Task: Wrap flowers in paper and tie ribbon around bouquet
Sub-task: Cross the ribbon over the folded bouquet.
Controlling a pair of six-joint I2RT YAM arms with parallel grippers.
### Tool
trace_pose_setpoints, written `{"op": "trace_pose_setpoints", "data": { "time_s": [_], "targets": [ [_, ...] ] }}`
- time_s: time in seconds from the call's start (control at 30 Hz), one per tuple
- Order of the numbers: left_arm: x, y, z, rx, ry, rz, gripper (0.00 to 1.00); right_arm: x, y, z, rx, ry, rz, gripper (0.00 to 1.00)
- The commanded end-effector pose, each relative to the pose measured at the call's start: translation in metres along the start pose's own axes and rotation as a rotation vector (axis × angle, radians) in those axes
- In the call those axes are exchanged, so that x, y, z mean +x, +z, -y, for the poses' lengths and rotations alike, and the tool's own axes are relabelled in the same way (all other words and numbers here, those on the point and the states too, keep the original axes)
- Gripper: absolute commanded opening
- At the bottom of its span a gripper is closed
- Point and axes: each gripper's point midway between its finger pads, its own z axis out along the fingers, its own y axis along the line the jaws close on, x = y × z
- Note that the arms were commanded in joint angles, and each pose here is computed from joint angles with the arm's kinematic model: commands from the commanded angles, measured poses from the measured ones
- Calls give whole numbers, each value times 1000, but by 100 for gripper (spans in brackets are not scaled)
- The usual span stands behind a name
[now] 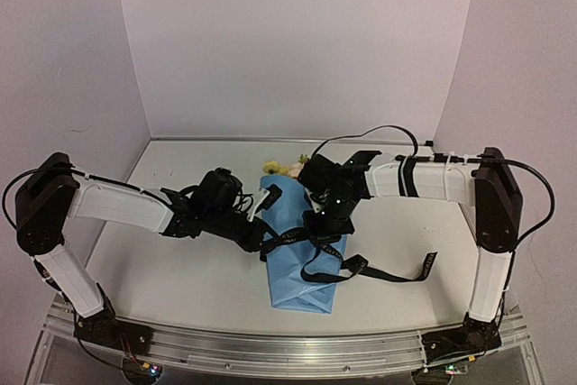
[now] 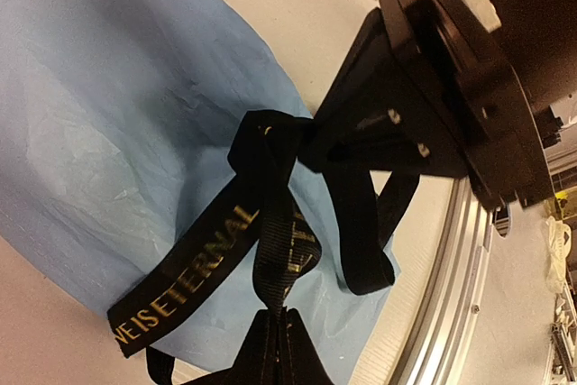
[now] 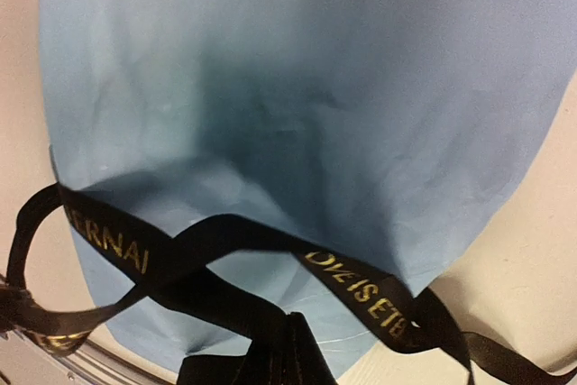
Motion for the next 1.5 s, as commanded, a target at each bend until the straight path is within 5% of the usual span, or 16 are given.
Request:
{"op": "trace_pose_setpoints", "data": {
  "time_s": [0.0,0.2,0.43,0.6,0.87,1.13,1.47],
  "targets": [
    [-12,1,5,20,6,12,4,-2,6,-19,6,-27,20,0],
    [-1,11,0,21,-30,-27,11,-9,10,-22,18,-7,40,0],
    [-17,-4,2,-6,-27,51,45,-3,4,-25,-10,-18,34,10],
    [-28,-18,7,-16,-32,114,58,1,-8,-26,-35,-29,42,22],
    [-16,-8,10,33,-70,70,45,10,-25,-21,-46,-63,65,44],
    [-10,2,14,77,-109,40,33,13,-41,-6,-9,-103,115,49],
    [-34,-72,-44,-302,-255,284,43,12,-52,-10,-13,-174,92,53]
  ]
}}
